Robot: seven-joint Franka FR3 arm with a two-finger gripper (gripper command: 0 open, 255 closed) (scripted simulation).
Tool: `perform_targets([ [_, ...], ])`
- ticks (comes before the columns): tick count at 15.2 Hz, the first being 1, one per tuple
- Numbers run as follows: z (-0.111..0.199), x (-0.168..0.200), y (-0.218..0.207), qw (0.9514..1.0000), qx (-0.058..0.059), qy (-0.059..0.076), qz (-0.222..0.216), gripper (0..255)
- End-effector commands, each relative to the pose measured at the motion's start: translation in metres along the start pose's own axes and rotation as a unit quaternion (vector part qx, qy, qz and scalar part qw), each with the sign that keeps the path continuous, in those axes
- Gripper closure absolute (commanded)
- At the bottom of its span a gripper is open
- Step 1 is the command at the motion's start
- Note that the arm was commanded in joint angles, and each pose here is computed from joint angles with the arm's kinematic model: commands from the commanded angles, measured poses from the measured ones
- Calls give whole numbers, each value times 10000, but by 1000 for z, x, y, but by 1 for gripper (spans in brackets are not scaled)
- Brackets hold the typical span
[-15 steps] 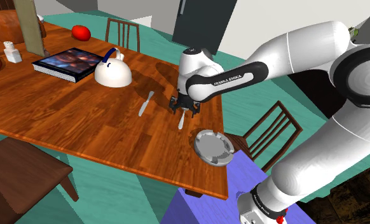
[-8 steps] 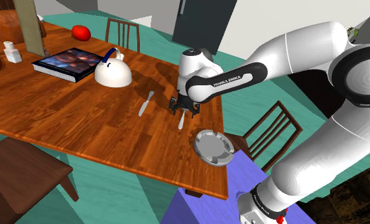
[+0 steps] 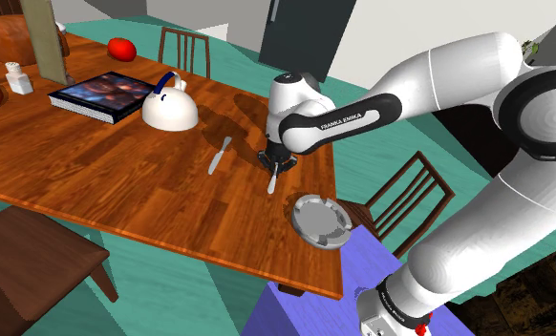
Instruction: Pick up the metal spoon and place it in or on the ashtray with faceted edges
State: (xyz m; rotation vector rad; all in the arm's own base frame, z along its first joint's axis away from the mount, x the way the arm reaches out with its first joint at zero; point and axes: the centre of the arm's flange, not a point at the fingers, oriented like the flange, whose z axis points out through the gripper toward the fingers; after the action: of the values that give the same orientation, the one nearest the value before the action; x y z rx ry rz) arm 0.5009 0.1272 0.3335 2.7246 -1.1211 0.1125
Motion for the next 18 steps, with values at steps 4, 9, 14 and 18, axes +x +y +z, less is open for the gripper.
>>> perform_targets([
  [4,-4,1,1,10000,-8,-6,0,255],
  [9,-30,4,5,10000,-8,-6,0,255],
  [14,-56,8,9,10000,-8,-6,0,255],
  [18,-77,11,12,10000,-8,-6,0,255],
])
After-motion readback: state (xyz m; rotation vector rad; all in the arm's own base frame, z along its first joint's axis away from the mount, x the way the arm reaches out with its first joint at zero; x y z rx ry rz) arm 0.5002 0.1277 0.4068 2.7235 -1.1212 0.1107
